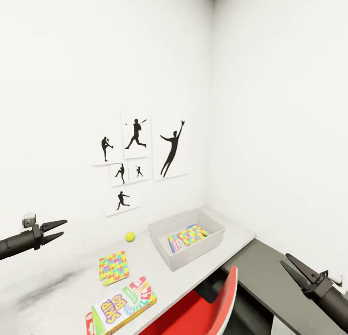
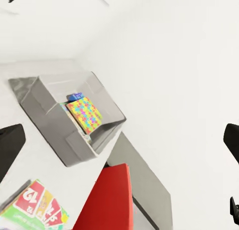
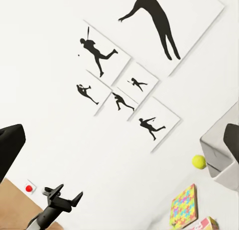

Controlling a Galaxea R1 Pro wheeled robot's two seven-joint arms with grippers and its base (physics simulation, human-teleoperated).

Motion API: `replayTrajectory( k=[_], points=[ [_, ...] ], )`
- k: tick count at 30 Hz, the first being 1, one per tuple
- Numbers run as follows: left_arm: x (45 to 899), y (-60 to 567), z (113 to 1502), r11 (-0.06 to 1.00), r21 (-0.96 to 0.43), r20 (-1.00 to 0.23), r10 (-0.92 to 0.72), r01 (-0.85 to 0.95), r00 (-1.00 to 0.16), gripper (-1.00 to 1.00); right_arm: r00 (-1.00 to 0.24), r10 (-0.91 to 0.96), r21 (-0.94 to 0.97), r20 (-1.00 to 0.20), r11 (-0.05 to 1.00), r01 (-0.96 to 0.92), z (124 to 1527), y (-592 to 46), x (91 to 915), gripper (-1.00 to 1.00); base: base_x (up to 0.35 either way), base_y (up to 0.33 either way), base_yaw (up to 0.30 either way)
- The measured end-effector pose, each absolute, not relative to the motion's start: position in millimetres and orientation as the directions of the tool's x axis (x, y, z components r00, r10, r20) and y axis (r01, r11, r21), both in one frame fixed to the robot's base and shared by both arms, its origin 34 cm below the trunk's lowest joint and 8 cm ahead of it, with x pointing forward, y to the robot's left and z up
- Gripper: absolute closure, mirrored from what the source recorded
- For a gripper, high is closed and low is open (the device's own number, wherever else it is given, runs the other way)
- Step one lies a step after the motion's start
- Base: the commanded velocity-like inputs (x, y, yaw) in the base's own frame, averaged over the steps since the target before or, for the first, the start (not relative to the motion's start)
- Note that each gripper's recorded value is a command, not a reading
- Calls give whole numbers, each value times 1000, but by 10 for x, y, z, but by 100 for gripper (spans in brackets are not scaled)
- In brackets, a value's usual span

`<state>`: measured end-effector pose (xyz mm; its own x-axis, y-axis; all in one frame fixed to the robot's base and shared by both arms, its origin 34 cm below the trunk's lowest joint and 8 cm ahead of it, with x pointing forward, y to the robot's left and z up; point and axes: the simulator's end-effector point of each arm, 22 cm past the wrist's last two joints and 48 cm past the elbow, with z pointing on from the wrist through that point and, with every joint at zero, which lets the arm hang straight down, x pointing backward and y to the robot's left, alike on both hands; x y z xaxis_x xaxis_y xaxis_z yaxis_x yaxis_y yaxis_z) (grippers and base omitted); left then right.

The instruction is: Put all the toys in the child's room - the three board games (two on the bed and one on the table), the two jigsaw puzzles on the table, and the tennis ball on the table - inside the toy box on the table in the child's room.

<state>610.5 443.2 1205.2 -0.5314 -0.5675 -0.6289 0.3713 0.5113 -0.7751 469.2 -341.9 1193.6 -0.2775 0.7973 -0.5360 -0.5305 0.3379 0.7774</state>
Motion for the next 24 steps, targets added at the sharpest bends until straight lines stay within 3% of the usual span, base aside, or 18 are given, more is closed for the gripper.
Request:
replayTrajectory(
  k=[24],
  points=[
    [6146,4430,11958,512,-780,-621,-567,359,-541,-100,-289,796,788,-531,338,-515,11866,-3418,4730,-100,15,40,261]
  ],
)
